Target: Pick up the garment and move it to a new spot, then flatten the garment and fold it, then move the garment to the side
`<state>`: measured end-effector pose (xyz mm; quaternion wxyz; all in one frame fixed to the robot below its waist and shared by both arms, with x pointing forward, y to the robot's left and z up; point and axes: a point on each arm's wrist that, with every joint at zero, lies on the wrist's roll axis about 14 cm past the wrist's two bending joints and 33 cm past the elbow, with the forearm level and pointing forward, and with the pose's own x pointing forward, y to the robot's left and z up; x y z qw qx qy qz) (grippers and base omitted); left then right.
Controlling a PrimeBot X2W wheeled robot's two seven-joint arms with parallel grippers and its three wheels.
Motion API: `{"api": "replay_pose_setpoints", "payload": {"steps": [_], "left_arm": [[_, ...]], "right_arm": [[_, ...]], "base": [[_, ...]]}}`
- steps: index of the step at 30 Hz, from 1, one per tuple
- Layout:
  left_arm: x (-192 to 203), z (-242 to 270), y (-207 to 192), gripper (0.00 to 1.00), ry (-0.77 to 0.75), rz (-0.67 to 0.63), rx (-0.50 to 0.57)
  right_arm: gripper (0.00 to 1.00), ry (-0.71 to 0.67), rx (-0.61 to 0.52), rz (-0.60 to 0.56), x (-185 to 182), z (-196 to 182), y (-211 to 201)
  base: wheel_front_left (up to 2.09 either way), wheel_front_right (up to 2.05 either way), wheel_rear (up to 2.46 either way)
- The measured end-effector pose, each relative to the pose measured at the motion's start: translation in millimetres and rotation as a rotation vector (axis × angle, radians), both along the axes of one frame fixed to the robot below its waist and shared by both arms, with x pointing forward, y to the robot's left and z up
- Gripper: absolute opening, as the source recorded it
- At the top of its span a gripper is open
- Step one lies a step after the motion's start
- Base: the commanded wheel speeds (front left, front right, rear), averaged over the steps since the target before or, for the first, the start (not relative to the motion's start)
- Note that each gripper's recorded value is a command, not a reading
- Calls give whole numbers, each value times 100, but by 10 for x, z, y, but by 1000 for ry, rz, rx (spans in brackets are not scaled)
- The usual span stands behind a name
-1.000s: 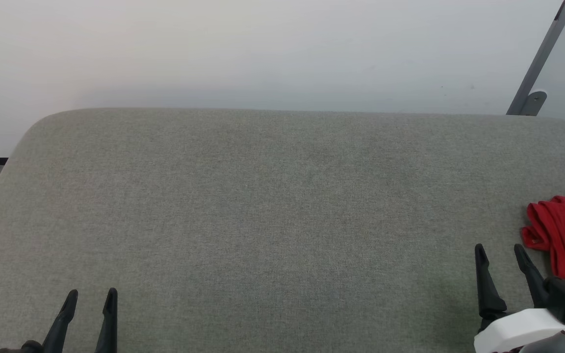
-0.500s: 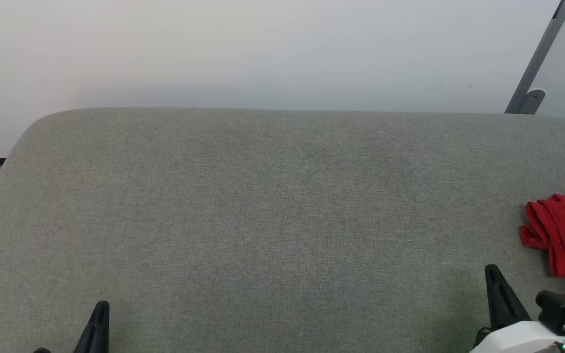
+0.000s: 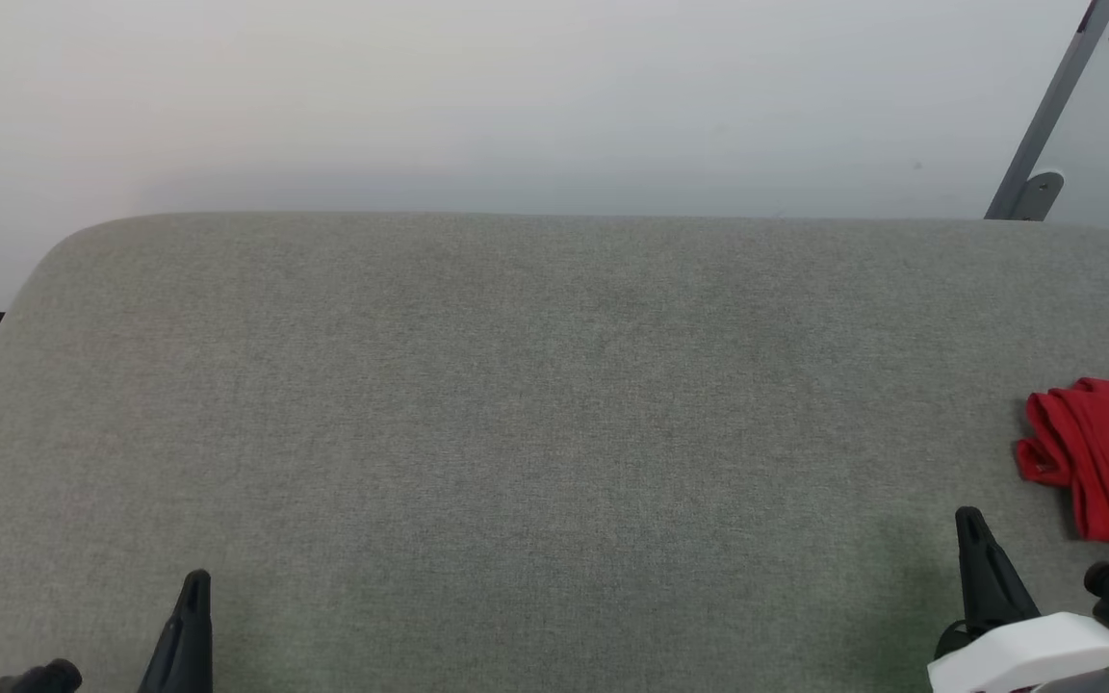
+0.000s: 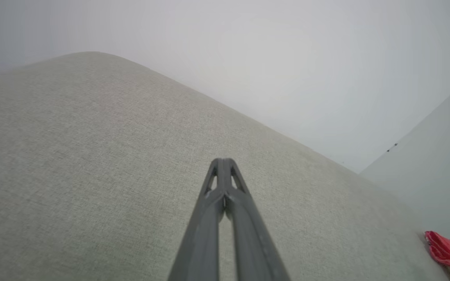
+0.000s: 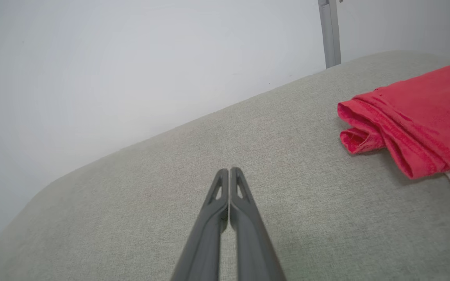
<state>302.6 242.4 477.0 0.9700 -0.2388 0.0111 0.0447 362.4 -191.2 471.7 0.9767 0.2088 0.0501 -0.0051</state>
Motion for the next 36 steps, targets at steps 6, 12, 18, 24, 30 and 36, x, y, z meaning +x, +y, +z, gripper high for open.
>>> {"api": "replay_pose_setpoints", "payload": {"steps": [6,12,18,24,30,36], "left_arm": [[74,9,-4,0,-3,13,-87],[135,12,-12,0,-5,24,-175],[197,29,-18,0,-12,32,-258],[261,34,-46,0,-15,36,-348],[313,42,-64,0,-18,39,-420],[369,64,-85,0,-25,36,-487]], "right_arm": [[0,-1,99,-15,26,21,-7],[0,-1,192,-29,45,34,-13],[0,-8,279,-39,79,68,-18],[0,-6,373,-52,91,71,-28],[0,-9,450,-57,114,91,-27],[0,-11,521,-64,124,102,-33]], "base": [[0,0,0],[0,0,0],[0,0,0],[0,0,0],[0,0,0],[0,0,0]]}}
